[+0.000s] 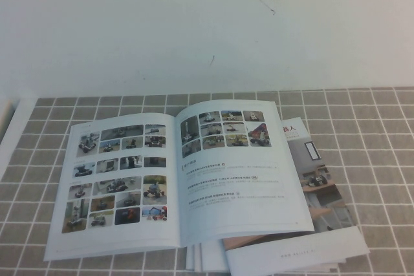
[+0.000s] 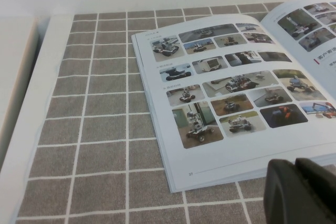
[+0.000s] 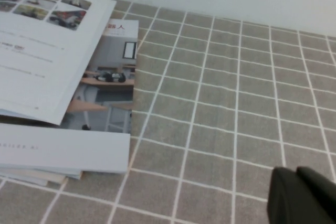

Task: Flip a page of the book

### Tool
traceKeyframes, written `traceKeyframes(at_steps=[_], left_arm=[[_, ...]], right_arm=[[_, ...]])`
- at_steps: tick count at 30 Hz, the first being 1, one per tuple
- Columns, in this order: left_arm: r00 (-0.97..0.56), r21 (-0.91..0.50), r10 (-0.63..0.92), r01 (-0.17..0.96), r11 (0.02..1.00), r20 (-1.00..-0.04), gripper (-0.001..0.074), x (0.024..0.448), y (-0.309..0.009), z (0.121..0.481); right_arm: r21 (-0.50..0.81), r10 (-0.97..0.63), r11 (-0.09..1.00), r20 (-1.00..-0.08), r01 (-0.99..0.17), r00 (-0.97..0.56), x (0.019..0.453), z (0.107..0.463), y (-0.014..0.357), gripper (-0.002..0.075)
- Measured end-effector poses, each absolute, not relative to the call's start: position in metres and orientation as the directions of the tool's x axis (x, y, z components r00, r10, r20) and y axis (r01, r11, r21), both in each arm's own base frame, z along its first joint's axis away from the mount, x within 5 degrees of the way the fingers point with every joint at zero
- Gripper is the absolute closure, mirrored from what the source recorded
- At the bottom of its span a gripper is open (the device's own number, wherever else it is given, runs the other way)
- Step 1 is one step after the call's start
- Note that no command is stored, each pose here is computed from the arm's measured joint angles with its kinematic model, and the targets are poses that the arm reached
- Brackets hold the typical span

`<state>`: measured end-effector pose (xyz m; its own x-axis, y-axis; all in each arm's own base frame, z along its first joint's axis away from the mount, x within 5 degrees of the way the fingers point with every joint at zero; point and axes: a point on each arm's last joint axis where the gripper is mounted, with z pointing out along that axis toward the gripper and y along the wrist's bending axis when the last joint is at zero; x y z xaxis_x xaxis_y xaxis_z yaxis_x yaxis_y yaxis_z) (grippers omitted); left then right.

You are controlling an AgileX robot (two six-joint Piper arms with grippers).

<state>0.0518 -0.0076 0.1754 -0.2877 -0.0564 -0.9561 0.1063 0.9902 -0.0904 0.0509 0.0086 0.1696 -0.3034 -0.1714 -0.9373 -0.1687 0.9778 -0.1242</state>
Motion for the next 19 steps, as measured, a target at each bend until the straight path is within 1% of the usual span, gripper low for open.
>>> traceKeyframes(at_steps=[4, 12, 19], left_arm=[[-0.288, -0.090, -0.056, 0.106, 0.990, -0.956, 0.0738, 0.0518, -0.0076, 0.1754], [-0.287, -0.089, -0.055, 0.106, 0.990, -0.956, 0.0738, 0.0518, -0.0076, 0.1754], [-0.287, -0.089, -0.055, 0.106, 0.990, -0.956, 0.0738, 0.0518, -0.0076, 0.1754]], right_arm=[[-0.087, -0.135, 0.983, -0.940, -0.163, -0.312, 0.0507, 0.1694, 0.0088, 0.0727], [-0.041, -0.046, 0.999, -0.942, -0.024, -0.331, 0.0513, 0.1696, 0.0025, 0.0728], [-0.023, -0.032, 0.999, -0.943, -0.033, -0.331, 0.0512, 0.1696, 0.0032, 0.0728]])
